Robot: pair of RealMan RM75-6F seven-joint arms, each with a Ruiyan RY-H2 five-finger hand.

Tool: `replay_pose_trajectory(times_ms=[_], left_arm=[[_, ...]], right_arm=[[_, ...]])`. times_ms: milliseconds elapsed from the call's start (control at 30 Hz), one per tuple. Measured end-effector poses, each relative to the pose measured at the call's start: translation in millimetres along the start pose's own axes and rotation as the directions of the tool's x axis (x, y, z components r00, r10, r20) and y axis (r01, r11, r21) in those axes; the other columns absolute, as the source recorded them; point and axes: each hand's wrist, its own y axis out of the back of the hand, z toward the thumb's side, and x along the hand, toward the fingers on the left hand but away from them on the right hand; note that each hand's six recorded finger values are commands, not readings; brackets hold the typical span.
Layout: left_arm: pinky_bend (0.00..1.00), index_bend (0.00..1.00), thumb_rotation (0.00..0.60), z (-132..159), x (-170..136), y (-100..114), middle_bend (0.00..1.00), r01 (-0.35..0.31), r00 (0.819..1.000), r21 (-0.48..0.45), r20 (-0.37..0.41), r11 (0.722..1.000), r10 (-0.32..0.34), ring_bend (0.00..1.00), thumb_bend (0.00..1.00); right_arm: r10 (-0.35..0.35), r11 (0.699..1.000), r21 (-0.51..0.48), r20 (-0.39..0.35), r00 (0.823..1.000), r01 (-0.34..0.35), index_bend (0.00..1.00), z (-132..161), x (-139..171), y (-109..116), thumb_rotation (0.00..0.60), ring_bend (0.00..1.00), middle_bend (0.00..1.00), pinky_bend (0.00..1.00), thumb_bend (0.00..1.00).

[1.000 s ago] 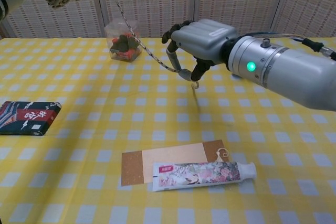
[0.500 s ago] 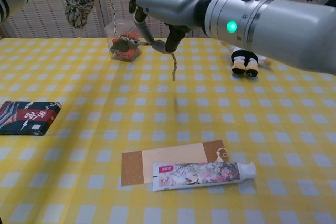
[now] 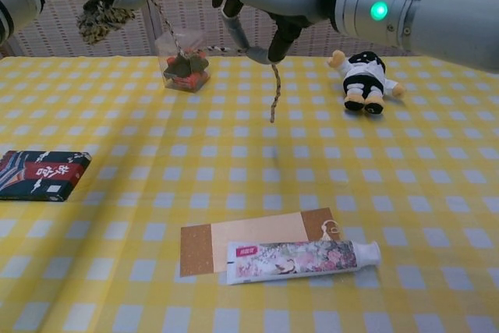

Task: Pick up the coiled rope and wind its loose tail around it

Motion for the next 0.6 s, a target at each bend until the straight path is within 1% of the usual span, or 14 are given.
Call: replay_pose_trajectory(times_ms=[167, 233, 433, 600], left_arm=[[0.0, 0.75, 0.598, -1.4, 0.9, -0.6, 0.61, 0.0, 1.0, 0.034, 0.004, 0.999, 0.0, 0.42, 0.25], [0.0, 0.76, 0.598, -1.2, 1.5, -1.2, 0.61, 0.0, 1.0, 0.052, 0.006, 0.999, -0.001, 0.42, 0.25], [0.0, 0.76, 0.599, -4.4, 4.5, -4.0, 0.61, 0.007, 1.0, 0.116, -0.001, 0.993, -0.007, 0.42, 0.25], [0.0, 0.76, 0.599, -5.5, 5.6, -7.2, 0.61, 0.017, 1.0, 0.158, -0.006, 0.987, -0.016, 0.42, 0.25]], right_arm=[[-0.001, 1.0, -0.023, -0.026, 1.0, 0.001, 0.63, -3.5, 2.5, 5.8, 0.6, 0.0, 0.13, 0.0, 0.44], [-0.006, 0.999, -0.031, -0.045, 0.999, 0.004, 0.63, -3.4, 3.0, 10.4, 0.6, 0.0, 0.13, 0.0, 0.47], [-0.041, 0.999, -0.037, -0.111, 0.993, 0.037, 0.63, -0.7, 5.5, 34.2, 0.6, 0.0, 0.13, 0.0, 0.56], [-0.053, 0.997, -0.057, -0.145, 0.988, 0.045, 0.63, 4.4, 5.9, 45.3, 0.6, 0.0, 0.13, 0.0, 0.57]])
